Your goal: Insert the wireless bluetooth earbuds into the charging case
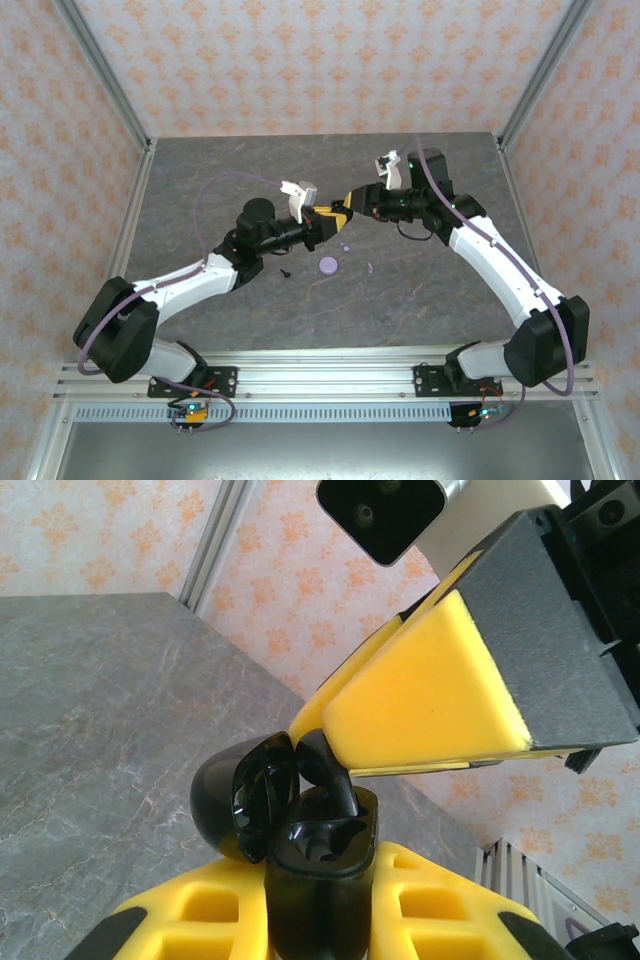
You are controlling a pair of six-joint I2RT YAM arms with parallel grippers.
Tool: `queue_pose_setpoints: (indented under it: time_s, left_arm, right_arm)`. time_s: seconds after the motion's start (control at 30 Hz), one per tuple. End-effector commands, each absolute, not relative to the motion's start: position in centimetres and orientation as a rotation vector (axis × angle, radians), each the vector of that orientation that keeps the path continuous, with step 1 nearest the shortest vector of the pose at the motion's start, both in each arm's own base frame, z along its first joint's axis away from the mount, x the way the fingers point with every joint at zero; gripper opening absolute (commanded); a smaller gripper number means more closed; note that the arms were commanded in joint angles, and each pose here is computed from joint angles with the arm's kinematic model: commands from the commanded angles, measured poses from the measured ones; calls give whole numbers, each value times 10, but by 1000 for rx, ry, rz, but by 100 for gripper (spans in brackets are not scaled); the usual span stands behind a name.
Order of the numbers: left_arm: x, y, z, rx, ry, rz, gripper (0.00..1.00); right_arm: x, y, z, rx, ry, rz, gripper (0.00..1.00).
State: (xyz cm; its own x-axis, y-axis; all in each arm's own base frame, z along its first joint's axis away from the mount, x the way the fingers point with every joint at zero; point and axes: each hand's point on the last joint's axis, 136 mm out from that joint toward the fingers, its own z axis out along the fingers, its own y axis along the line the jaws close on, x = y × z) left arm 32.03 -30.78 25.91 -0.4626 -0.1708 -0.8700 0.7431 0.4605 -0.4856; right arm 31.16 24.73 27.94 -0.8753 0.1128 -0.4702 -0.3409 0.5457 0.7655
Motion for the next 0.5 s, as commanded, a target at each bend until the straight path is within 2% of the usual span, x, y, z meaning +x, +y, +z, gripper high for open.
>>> queue_pose_setpoints:
  time_s: [0.0, 0.47]
  left_arm:
    - [316, -310, 301, 532, 1609, -1181, 13]
    - [310, -317, 291, 597, 1641, -1197, 13]
  right_arm:
    - [305, 244, 280, -199, 2313, 1262, 36]
    - [299, 252, 289, -265, 2306, 1287, 36]
